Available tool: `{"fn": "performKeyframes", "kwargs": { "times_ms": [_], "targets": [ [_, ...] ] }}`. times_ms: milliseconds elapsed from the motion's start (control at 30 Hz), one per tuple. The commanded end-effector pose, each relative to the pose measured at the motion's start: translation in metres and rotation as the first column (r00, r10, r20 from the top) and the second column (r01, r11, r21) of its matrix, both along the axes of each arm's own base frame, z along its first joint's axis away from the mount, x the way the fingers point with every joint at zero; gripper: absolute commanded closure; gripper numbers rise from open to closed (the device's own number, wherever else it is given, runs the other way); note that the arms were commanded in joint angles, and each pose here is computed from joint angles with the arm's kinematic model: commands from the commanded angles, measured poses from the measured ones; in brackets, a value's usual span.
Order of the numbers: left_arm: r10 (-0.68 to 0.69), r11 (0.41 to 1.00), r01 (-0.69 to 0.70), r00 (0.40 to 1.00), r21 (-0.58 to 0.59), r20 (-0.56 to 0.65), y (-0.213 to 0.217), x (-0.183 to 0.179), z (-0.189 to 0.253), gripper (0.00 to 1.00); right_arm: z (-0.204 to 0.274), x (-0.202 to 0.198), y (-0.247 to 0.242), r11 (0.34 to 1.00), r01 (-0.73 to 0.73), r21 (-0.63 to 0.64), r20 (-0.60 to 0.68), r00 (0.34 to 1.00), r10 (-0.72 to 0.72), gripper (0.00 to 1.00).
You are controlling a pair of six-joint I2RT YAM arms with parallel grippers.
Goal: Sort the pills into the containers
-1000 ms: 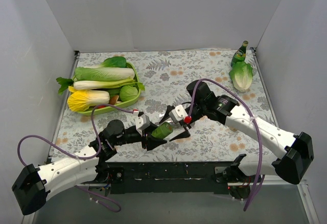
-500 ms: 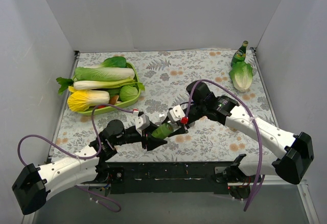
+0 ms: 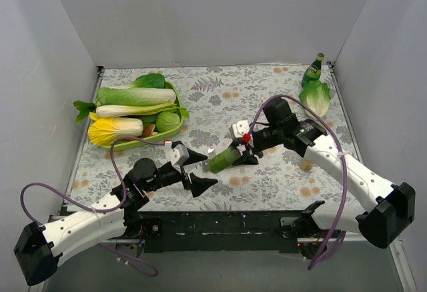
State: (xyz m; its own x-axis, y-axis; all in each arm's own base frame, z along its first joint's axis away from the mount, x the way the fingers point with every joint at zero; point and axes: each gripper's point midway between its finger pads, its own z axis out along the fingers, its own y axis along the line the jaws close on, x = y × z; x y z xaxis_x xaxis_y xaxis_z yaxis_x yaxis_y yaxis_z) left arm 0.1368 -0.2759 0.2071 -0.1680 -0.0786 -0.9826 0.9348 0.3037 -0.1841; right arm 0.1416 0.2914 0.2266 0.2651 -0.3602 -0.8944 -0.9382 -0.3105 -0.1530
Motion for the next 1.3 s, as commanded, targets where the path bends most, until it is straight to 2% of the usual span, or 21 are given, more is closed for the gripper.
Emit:
{"fn": "performKeyframes", "kwargs": {
  "times_ms": [0,67,133,200,400,533,633,767,867,900,933,1067,1100,1200,1233,1267],
  "targets": [
    [0.220,0.974,-0.219,0.975,0.054,-0.016,0.023,0.031,0.002,0.02,-0.024,0.065,-0.056,0.925,0.348,-0.153,0.009,0.936,-0.351,0.75],
    [0.276,0.959,-0.274,0.961,0.073,-0.020,0.031,0.037,0.005,0.02,-0.044,0.094,-0.093,0.835,0.488,-0.254,0.098,0.872,-0.479,0.74],
    [0.351,0.929,-0.342,0.936,0.140,-0.040,0.042,0.045,-0.007,0.02,-0.057,0.123,-0.138,0.712,0.619,-0.331,0.164,0.781,-0.603,0.75],
    [0.398,0.903,-0.381,0.916,0.197,-0.051,0.050,0.050,-0.015,0.02,-0.068,0.142,-0.179,0.603,0.692,-0.396,0.191,0.705,-0.683,0.74],
    [0.381,0.904,-0.362,0.923,0.225,-0.046,0.044,0.051,-0.021,0.02,-0.090,0.179,-0.278,0.311,0.784,-0.538,0.283,0.515,-0.809,0.74],
    [0.376,0.904,-0.357,0.926,0.235,-0.042,0.044,0.051,-0.022,0.02,-0.100,0.194,-0.318,0.189,0.792,-0.581,0.333,0.443,-0.832,0.72],
    [0.376,0.907,-0.359,0.926,0.222,-0.038,0.045,0.050,-0.019,0.02,-0.107,0.202,-0.339,0.127,0.783,-0.609,0.357,0.414,-0.837,0.71],
    [0.380,0.907,-0.365,0.924,0.210,-0.036,0.045,0.051,-0.017,0.02,-0.117,0.205,-0.347,0.116,0.752,-0.649,0.331,0.416,-0.847,0.64],
    [0.382,0.906,-0.364,0.923,0.216,-0.051,0.045,0.051,-0.019,0.02,-0.116,0.207,-0.342,0.142,0.742,-0.655,0.300,0.428,-0.853,0.51],
    [0.383,0.908,-0.363,0.922,0.209,-0.062,0.044,0.050,-0.017,0.02,-0.114,0.205,-0.341,0.148,0.738,-0.658,0.290,0.430,-0.855,0.41],
    [0.384,0.908,-0.363,0.920,0.207,-0.072,0.044,0.050,-0.018,0.02,-0.111,0.207,-0.337,0.164,0.744,-0.648,0.279,0.432,-0.858,0.37],
    [0.387,0.914,-0.363,0.914,0.181,-0.124,0.042,0.047,-0.015,0.02,-0.086,0.213,-0.329,0.209,0.770,-0.603,0.269,0.443,-0.855,0.20],
    [0.390,0.915,-0.365,0.909,0.172,-0.145,0.042,0.047,-0.014,0.02,-0.075,0.217,-0.328,0.223,0.782,-0.581,0.282,0.451,-0.847,0.13],
    [0.397,0.916,-0.369,0.888,0.154,-0.232,0.039,0.045,-0.015,0.02,-0.055,0.218,-0.314,0.315,0.790,-0.526,0.275,0.508,-0.816,0.12],
    [0.399,0.917,-0.372,0.875,0.147,-0.274,0.037,0.044,-0.015,0.02,-0.054,0.209,-0.300,0.418,0.746,-0.519,0.246,0.599,-0.762,0.11],
    [0.403,0.915,-0.373,0.867,0.153,-0.294,0.037,0.044,-0.017,0.02,-0.048,0.201,-0.289,0.486,0.716,-0.501,0.240,0.655,-0.717,0.11]
  ]
}}
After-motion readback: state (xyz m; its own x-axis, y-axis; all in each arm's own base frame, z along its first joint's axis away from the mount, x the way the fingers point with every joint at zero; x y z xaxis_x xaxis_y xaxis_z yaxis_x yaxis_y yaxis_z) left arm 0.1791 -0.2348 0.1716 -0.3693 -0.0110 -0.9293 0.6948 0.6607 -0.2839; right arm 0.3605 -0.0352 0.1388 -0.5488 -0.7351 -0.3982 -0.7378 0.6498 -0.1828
